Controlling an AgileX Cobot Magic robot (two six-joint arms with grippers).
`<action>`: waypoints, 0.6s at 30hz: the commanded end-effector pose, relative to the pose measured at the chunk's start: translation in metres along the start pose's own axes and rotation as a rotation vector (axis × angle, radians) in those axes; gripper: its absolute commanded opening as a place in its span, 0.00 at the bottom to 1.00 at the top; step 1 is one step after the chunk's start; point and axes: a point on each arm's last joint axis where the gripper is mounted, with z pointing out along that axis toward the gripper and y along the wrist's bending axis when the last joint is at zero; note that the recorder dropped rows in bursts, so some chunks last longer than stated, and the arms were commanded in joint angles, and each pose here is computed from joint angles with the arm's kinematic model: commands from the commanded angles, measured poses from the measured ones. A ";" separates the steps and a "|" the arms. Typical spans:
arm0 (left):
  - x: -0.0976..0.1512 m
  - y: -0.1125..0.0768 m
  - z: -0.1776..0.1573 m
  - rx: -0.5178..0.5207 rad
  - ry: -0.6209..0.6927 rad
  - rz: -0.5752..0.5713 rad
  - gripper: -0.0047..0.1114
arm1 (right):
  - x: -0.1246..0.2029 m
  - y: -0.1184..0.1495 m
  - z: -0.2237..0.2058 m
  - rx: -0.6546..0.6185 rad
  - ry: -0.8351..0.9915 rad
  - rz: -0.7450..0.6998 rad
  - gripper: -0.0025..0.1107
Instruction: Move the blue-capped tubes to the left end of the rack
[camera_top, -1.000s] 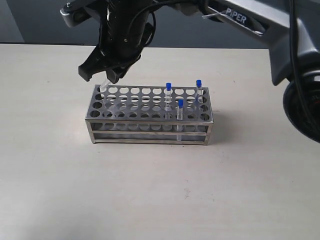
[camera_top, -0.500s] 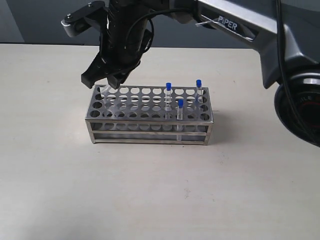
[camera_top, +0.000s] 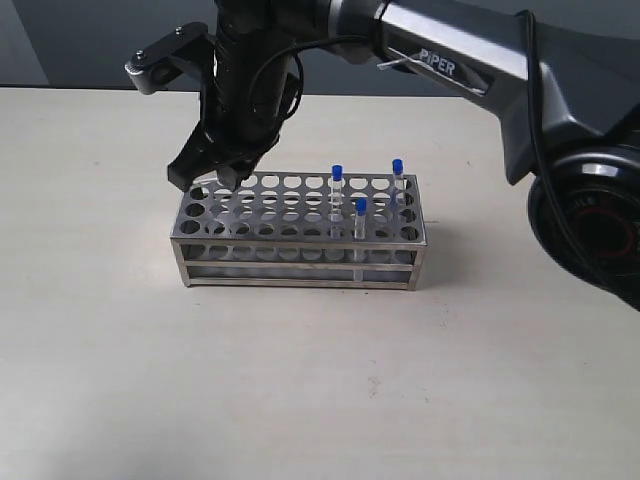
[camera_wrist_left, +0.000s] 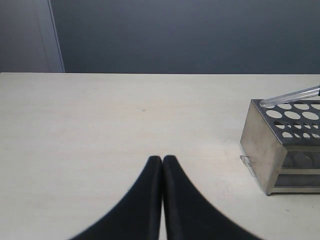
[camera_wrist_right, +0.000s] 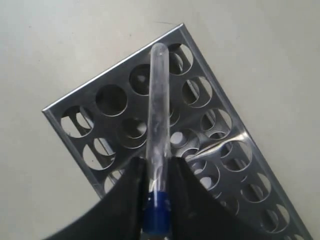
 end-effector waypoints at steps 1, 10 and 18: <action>-0.002 -0.001 -0.001 0.009 -0.011 -0.004 0.05 | 0.001 -0.004 -0.006 0.034 0.005 -0.016 0.01; -0.002 -0.001 -0.001 0.009 -0.011 -0.004 0.05 | 0.000 -0.006 -0.026 0.074 -0.026 -0.028 0.01; -0.002 -0.001 -0.001 0.009 -0.013 0.000 0.05 | 0.001 -0.004 -0.016 0.067 -0.007 -0.039 0.01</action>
